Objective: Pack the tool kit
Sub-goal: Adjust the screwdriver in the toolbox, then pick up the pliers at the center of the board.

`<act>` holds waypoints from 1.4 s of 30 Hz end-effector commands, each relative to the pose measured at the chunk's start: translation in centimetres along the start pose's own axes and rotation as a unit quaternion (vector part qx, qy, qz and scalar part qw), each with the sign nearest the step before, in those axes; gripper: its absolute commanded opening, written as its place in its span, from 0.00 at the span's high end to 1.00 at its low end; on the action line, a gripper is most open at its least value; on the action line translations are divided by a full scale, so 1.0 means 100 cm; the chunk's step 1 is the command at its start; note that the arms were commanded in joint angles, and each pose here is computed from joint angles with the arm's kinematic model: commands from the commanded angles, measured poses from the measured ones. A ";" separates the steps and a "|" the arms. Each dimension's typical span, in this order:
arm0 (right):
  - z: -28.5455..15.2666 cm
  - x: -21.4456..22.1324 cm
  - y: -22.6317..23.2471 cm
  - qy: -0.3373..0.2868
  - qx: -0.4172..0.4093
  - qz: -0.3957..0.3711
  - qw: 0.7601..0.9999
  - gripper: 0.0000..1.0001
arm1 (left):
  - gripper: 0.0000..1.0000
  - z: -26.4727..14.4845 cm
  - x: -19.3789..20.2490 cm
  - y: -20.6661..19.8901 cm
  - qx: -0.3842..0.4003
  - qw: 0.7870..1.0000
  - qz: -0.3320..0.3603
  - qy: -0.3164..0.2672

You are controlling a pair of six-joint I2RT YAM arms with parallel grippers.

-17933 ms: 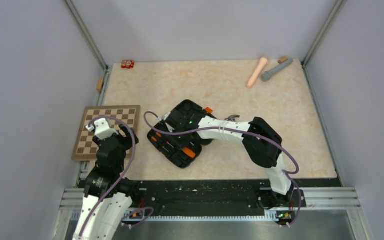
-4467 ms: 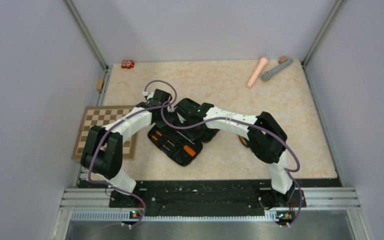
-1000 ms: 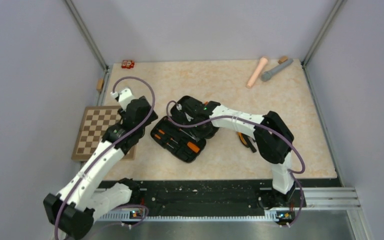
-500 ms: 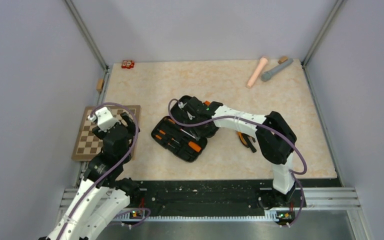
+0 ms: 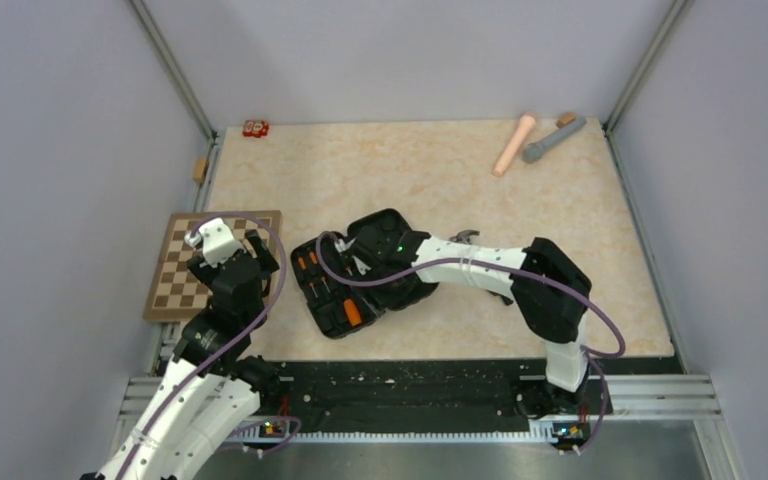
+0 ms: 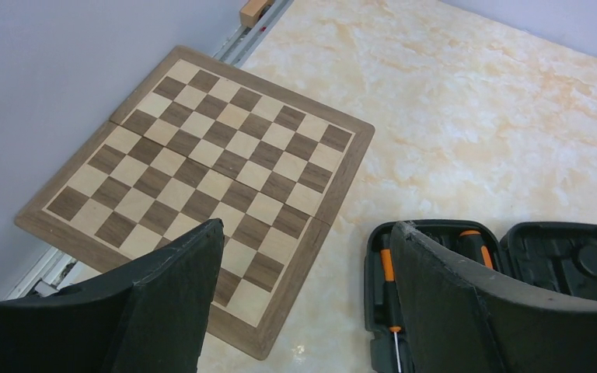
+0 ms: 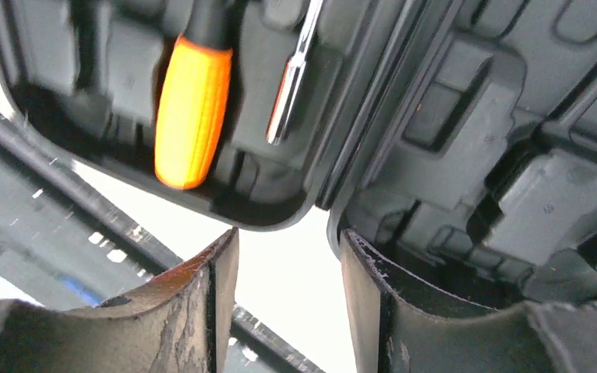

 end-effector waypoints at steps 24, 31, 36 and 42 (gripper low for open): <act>-0.063 0.054 -0.203 -0.005 0.238 0.190 0.952 0.56 | 0.18 0.005 0.002 -0.004 0.006 1.000 0.011 -0.002; -0.045 0.057 -0.205 0.010 0.217 0.180 0.960 0.71 | 0.18 0.006 0.002 -0.005 0.008 1.000 0.014 0.000; -0.042 0.053 -0.202 0.003 0.191 0.172 0.966 0.84 | 0.19 0.006 0.003 -0.006 0.010 1.000 0.015 0.000; -0.058 0.038 -0.185 -0.034 0.179 0.157 0.971 1.00 | 0.19 0.007 0.003 -0.006 0.011 1.000 0.016 0.002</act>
Point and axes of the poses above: each gripper's point midway between its finger pads, its own z axis out along the fingers, its own y axis along the line the jaws close on, x = y × z, the point moved 10 cm from there along -z, back along the fingers, and after that the axes turned 8 degrees about z, right-handed, at the moved point
